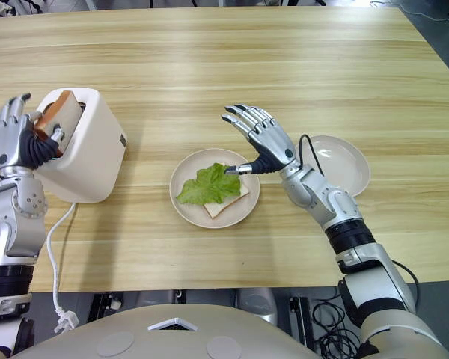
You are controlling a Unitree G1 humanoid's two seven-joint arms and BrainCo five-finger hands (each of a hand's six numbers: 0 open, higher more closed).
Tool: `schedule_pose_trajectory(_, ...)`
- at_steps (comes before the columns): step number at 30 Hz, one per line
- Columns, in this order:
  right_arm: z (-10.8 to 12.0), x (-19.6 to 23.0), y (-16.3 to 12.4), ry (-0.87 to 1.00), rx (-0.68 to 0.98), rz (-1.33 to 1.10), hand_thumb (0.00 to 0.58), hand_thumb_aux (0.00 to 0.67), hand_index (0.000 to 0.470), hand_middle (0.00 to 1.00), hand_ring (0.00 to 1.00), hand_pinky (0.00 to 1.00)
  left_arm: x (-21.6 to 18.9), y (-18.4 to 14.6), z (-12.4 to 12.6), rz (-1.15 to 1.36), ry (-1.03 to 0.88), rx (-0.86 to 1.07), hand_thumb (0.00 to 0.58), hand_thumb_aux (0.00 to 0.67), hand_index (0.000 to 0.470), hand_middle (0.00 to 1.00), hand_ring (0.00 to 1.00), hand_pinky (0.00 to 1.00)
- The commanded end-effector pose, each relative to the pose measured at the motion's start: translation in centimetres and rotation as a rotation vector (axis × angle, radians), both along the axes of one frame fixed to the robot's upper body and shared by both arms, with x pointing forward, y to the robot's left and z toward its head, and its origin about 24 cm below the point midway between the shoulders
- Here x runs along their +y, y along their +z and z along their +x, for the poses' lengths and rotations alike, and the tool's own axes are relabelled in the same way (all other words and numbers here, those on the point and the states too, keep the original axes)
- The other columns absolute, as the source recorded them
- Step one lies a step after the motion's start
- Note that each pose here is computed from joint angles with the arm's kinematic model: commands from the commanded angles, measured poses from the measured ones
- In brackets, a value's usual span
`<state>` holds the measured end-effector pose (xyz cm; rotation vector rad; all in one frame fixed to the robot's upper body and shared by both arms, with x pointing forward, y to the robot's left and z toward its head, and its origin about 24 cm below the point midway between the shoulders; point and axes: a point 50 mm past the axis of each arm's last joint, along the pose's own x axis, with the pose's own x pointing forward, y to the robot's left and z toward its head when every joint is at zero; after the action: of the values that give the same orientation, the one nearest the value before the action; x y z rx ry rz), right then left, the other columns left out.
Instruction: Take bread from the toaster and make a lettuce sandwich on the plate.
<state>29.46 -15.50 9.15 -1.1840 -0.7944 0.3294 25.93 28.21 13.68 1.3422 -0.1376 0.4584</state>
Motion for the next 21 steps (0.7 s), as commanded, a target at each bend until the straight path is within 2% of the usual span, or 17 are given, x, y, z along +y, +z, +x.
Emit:
schedule_pose_trajectory(1,0.2,-0.3,-0.3,-0.028,0.005,0.009,0.000,0.000,0.000,0.07,0.07,0.07,-0.7,3.3,0.3,0.044,-0.026,-0.133,0.580,0.670,0.460,1.00,1.00,1.00)
schedule_pose_trajectory(8,0.4,-1.4,-0.1,-0.093,-0.011,0.049,0.000,0.000,0.000,0.07,0.07,0.07,-1.8,7.6,-0.3,0.070,-0.045,-0.314,0.580,0.670,0.460,1.00,1.00,1.00)
schedule_pose_trajectory(14,0.0,-1.9,0.4,-0.125,-0.077,0.111,0.000,0.000,0.000,0.07,0.07,0.07,-5.4,9.3,-0.9,-0.030,-0.220,-0.409,0.580,0.670,0.460,1.00,1.00,1.00)
schedule_pose_trajectory(17,-0.3,-2.3,0.8,-0.151,-0.119,0.150,0.000,0.000,0.000,0.07,0.07,0.07,-8.1,8.1,-0.7,-0.188,-0.348,-0.372,0.580,0.670,0.460,1.00,1.00,1.00)
schedule_pose_trajectory(21,-1.1,-2.5,0.3,-0.173,-0.129,0.178,0.000,0.000,0.000,0.07,0.07,0.07,-11.9,2.8,0.6,-0.460,-0.465,-0.185,0.580,0.670,0.460,1.00,1.00,1.00)
